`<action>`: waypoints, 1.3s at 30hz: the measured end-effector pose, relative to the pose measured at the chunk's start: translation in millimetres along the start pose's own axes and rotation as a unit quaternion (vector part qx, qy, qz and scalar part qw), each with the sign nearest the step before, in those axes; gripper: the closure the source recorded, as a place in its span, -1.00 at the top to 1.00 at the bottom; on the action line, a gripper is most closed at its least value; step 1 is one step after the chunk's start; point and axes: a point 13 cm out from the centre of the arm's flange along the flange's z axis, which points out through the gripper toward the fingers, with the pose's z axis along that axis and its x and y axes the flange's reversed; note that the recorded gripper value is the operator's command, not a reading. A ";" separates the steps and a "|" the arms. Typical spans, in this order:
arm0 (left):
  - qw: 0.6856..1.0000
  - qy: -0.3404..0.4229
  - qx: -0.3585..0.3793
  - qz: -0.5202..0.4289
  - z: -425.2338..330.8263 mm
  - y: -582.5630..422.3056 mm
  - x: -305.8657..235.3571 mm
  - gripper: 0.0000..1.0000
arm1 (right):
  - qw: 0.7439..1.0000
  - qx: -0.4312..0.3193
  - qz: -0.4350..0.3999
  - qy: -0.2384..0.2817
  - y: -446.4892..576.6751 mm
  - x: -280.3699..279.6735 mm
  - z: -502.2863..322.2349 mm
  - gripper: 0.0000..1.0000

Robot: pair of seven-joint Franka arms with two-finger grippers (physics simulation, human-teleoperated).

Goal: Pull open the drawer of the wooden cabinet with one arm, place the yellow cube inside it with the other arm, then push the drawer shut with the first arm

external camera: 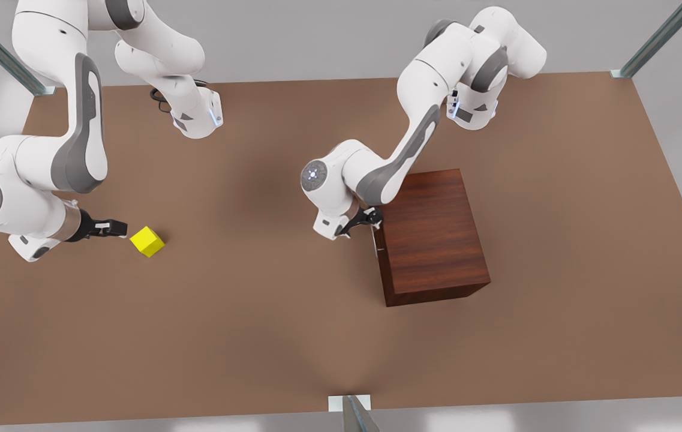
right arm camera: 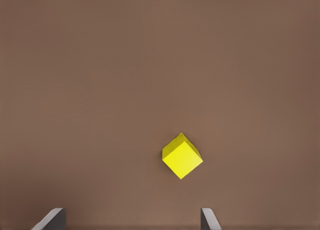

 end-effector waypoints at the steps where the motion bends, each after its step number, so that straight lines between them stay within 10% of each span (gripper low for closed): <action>1: 1.000 0.002 -0.005 -0.007 3.2 0.8 1.7 1.00 | 1.000 0.000 0.000 0.000 0.0 -0.1 0.4 1.00; 39: 0.989 -0.118 -0.077 -0.051 11.5 -15.7 10.1 1.00 | 1.000 0.000 0.000 -0.003 -0.7 -1.6 -2.6 1.00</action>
